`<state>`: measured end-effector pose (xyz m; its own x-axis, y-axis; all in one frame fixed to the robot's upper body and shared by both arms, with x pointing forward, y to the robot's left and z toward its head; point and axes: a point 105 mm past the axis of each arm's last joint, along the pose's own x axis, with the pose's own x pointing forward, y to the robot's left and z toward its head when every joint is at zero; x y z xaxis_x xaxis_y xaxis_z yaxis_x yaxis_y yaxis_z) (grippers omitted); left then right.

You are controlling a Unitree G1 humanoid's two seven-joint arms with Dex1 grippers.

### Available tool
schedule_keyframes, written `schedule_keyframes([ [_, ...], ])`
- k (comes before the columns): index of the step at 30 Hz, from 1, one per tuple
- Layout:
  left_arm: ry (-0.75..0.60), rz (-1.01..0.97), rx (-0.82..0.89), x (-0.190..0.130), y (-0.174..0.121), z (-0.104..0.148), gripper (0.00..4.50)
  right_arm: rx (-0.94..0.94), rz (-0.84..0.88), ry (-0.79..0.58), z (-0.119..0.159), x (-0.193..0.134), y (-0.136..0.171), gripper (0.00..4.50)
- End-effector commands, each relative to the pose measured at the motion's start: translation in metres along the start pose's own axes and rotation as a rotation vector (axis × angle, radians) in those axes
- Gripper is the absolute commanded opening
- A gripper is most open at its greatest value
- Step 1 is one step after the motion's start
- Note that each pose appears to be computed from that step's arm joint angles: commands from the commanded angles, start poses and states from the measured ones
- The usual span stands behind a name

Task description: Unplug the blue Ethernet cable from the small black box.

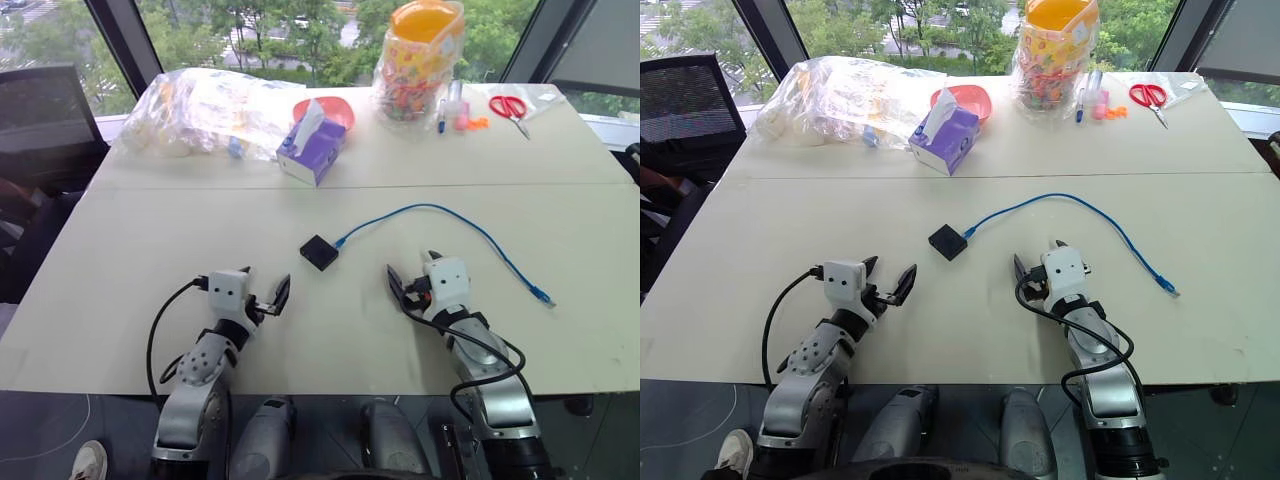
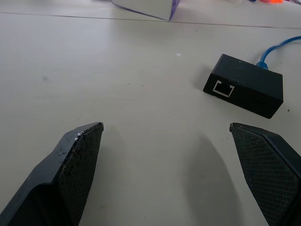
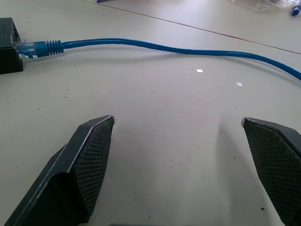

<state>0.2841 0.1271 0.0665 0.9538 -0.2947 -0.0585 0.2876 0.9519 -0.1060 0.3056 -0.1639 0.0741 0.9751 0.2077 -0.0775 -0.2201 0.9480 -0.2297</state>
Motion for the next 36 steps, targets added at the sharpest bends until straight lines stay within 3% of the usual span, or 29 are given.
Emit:
schedule_keyframes([
  [1, 0.03, 0.023, -0.007, -0.004, 0.004, -0.005, 4.48, -0.006, 0.021, -0.006, 0.003, -0.002, 0.002, 4.5],
  [8, 0.023, -0.115, -0.121, -0.017, -0.001, 0.012, 4.48, 0.021, 0.103, -0.012, 0.019, 0.011, -0.001, 4.5],
  [13, 0.104, -0.269, -0.162, -0.031, 0.001, 0.012, 4.48, -0.021, 0.33, 0.03, 0.024, 0.015, 0.009, 4.5],
  [16, 0.11, -0.302, -0.177, -0.032, 0.018, 0.024, 4.48, -0.072, 0.428, 0.037, 0.034, 0.018, 0.006, 4.5],
  [22, 0.109, -0.334, -0.093, -0.024, 0.035, 0.044, 4.48, -0.131, 0.552, 0.041, 0.054, 0.024, -0.001, 4.5],
  [31, 0.127, -0.429, 0.039, -0.014, 0.032, 0.054, 4.48, -0.352, 0.712, 0.065, 0.082, 0.035, -0.009, 4.5],
  [36, 0.108, -0.44, 0.09, -0.004, 0.034, 0.061, 4.48, -0.534, 0.875, 0.054, 0.108, 0.06, 0.01, 4.5],
])
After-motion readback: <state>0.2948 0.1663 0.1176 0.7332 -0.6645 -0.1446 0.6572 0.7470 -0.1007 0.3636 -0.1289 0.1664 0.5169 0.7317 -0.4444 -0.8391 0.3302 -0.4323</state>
